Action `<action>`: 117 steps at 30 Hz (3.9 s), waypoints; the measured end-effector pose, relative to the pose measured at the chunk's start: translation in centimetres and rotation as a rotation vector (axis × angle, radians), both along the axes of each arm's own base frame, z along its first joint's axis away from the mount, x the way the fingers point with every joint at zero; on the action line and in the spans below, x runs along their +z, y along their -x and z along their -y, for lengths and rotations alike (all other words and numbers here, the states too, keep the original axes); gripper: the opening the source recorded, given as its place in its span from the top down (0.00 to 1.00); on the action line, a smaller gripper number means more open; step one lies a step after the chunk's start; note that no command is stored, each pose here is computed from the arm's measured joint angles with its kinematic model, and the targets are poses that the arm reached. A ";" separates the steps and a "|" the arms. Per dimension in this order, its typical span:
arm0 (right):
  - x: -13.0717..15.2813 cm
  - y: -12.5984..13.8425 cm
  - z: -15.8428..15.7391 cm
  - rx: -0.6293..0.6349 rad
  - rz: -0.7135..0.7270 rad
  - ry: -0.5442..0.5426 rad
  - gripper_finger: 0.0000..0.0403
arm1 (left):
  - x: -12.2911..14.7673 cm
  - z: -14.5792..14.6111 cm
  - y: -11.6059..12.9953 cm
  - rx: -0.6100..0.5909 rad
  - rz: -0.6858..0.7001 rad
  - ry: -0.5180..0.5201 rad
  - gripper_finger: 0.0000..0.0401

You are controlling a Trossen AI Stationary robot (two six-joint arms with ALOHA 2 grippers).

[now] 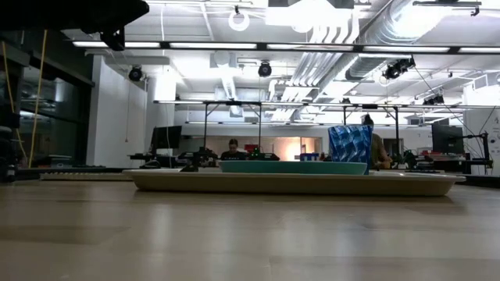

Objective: Pick and place plate/cup/fork/spoon on tray
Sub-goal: Adjust the blue plate, then adjust the pink fork

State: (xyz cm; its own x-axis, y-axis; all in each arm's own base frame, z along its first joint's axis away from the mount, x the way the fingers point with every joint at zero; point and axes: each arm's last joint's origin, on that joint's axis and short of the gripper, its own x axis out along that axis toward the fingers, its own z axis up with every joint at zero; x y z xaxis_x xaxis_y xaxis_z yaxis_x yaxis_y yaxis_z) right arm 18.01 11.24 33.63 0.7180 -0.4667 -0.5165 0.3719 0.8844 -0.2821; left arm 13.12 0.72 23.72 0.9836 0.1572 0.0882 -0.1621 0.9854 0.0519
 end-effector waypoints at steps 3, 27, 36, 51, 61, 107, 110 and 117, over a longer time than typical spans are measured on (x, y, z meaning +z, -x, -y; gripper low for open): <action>0.0 0.0 0.0 -0.007 0.006 -0.010 1.00 | 0.0 0.0 0.0 0.000 0.000 0.000 1.00; -4.0 -10.1 5.4 -0.065 0.187 -0.112 1.00 | 0.1 -0.2 0.0 0.063 0.014 0.040 1.00; -8.9 -19.7 13.3 -0.073 0.006 -0.185 1.00 | 0.2 -0.2 0.1 0.060 0.028 0.067 1.00; -18.8 -24.3 20.3 -0.185 -0.326 -0.269 1.00 | 0.2 -0.2 0.1 0.057 0.033 0.091 1.00; -19.0 -24.9 21.5 -0.210 -0.254 -0.253 1.00 | 0.2 -0.2 0.1 0.057 0.033 0.091 1.00; -14.3 -24.3 19.5 -0.088 -0.194 -0.244 1.00 | 0.2 -0.2 0.1 0.054 0.044 0.109 1.00; -15.4 -24.2 21.2 -0.127 -0.205 -0.259 1.00 | 0.2 -0.2 0.1 0.054 0.044 0.109 1.00; -17.4 -24.0 23.9 -0.188 -0.219 -0.307 1.00 | 0.2 -0.2 0.1 0.055 0.044 0.109 1.00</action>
